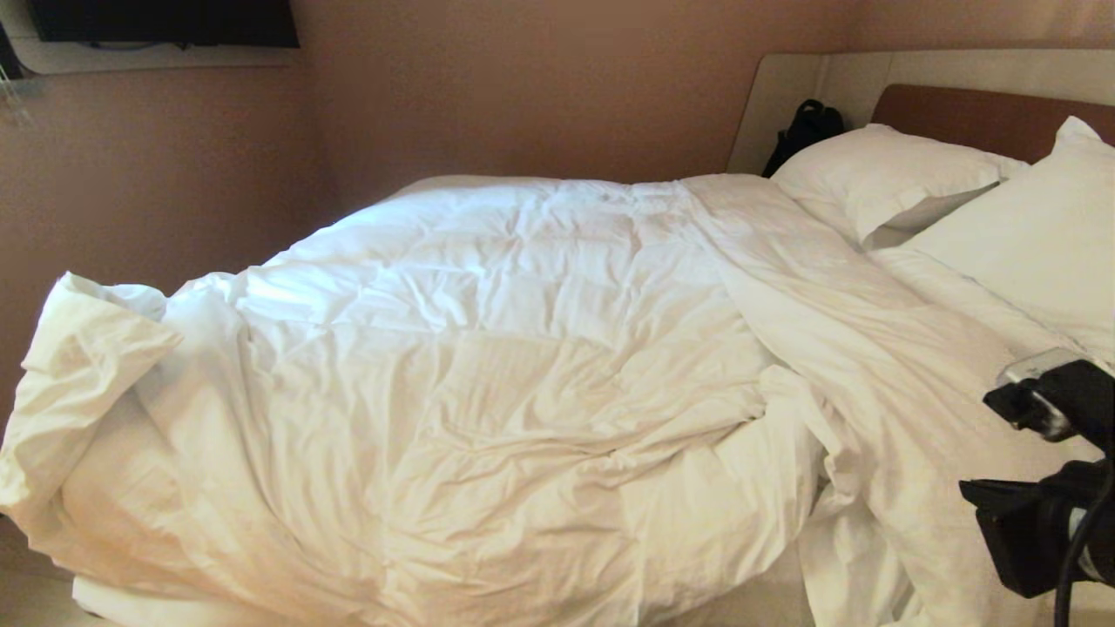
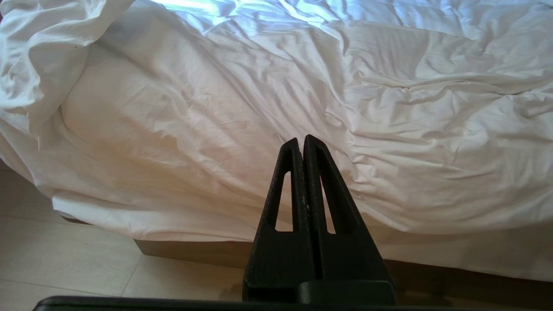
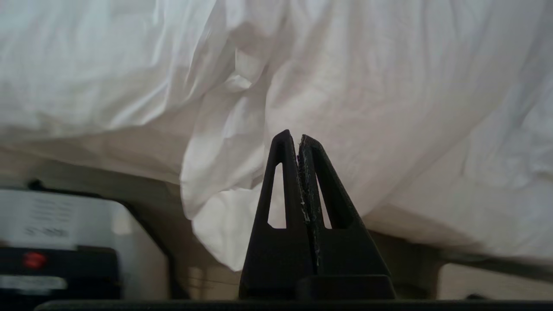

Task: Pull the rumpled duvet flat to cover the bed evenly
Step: Flatten the corners of the folded blanket

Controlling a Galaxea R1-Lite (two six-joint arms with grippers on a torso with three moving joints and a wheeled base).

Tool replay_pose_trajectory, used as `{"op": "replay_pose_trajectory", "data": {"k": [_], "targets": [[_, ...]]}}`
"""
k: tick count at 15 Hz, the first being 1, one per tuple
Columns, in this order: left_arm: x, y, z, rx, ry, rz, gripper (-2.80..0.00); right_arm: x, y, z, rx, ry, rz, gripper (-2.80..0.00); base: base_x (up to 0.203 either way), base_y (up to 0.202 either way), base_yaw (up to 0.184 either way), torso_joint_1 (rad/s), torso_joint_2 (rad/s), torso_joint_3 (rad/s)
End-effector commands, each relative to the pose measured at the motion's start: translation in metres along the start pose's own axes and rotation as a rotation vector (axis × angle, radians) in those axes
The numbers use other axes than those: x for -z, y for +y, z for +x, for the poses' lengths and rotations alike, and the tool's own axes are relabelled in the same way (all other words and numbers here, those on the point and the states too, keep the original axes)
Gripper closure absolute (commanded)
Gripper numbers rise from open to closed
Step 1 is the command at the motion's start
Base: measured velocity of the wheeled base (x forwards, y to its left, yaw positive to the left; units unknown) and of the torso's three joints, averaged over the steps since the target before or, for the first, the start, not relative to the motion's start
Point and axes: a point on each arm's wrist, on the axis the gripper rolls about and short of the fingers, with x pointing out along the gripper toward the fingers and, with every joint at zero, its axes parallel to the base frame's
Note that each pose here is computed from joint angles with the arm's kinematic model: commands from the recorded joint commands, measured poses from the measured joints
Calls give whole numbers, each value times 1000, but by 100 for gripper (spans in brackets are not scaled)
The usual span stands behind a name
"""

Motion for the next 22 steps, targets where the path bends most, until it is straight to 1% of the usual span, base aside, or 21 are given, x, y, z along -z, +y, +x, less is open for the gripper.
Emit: {"op": "replay_pose_trajectory", "data": {"k": [1, 2, 5, 6, 7, 9, 11, 13, 17, 18, 22], "targets": [[0, 0, 0, 0, 0, -1, 0, 9, -9, -11, 4, -20, 141, 0, 0, 0, 0, 0, 0, 0], [0, 0, 0, -1, 0, -1, 0, 18, -13, -17, 6, -19, 172, 0, 0, 0, 0, 0, 0, 0], [0, 0, 0, -2, 0, -1, 0, 59, -20, -21, 13, 35, 245, 0, 0, 0, 0, 0, 0, 0], [0, 0, 0, -2, 0, -1, 0, 68, -21, -21, 18, 46, 269, 0, 0, 0, 0, 0, 0, 0], [0, 0, 0, -2, 0, -1, 0, 70, -21, -21, 21, 50, 279, 0, 0, 0, 0, 0, 0, 0], [0, 0, 0, -2, 0, -1, 0, 90, -21, -18, 33, 91, 304, 0, 0, 0, 0, 0, 0, 0], [0, 0, 0, -2, 0, -1, 0, 98, -20, -16, -6, 123, 338, 0, 0, 0, 0, 0, 0, 0], [0, 0, 0, -2, 0, -1, 0, 99, -20, -16, -6, 125, 339, 0, 0, 0, 0, 0, 0, 0], [0, 0, 0, -2, -1, -1, 0, 97, -16, -10, 5, 162, 321, 0, 0, 0, 0, 0, 0, 0], [0, 0, 0, -2, 0, -1, 0, 96, -15, -7, 9, 181, 311, -280, 0, 0, 0, 0, 0, 0], [0, 0, 0, 0, 0, -1, 0, 90, -1, 19, 52, 316, 246, -280, 0, 0, 0, 0, 0, 0]]}}
